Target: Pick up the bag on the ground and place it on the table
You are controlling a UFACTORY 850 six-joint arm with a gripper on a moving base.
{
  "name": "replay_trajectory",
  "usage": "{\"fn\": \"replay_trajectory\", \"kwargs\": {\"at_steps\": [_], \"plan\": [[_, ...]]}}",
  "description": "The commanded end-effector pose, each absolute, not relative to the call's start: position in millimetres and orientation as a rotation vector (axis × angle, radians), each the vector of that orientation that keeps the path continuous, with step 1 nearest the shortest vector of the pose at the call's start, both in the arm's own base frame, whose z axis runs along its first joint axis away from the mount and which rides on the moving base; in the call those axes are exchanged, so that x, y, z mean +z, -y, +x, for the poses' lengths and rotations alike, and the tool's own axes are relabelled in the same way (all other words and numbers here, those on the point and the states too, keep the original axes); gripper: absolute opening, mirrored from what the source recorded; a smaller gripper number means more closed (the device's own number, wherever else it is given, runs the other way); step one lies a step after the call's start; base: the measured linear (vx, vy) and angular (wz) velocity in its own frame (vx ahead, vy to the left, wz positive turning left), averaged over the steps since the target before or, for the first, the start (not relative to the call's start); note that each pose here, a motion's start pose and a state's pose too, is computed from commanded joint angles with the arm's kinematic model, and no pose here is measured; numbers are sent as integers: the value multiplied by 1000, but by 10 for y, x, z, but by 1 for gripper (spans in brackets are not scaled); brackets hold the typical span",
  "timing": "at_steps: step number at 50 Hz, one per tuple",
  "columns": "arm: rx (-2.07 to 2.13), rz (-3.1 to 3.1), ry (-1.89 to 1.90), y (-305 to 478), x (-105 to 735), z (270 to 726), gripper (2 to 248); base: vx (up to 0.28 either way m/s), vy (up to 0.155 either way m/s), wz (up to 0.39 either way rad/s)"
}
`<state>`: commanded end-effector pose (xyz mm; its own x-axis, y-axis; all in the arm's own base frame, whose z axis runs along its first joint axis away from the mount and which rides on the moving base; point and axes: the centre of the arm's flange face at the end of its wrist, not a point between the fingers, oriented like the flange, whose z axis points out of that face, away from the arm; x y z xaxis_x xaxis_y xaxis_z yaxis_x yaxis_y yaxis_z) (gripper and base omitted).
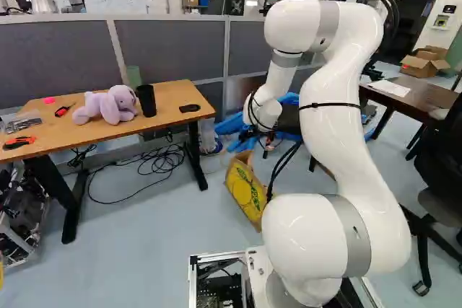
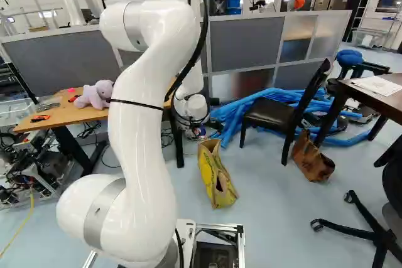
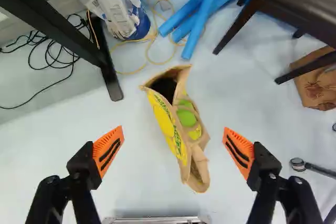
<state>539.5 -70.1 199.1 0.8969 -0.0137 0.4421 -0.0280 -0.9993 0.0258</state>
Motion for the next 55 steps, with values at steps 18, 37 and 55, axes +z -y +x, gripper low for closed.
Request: {"fn": "replay_trajectory", "kwargs": {"at_steps": [18, 37, 55], "plan": [[662, 3041, 25, 708, 1740, 5448, 247, 0, 0, 0], [609, 3011, -236, 715, 1472, 5500, 247, 0, 0, 0], [558, 2955, -515, 721, 1216, 5545, 247, 0, 0, 0]]}}
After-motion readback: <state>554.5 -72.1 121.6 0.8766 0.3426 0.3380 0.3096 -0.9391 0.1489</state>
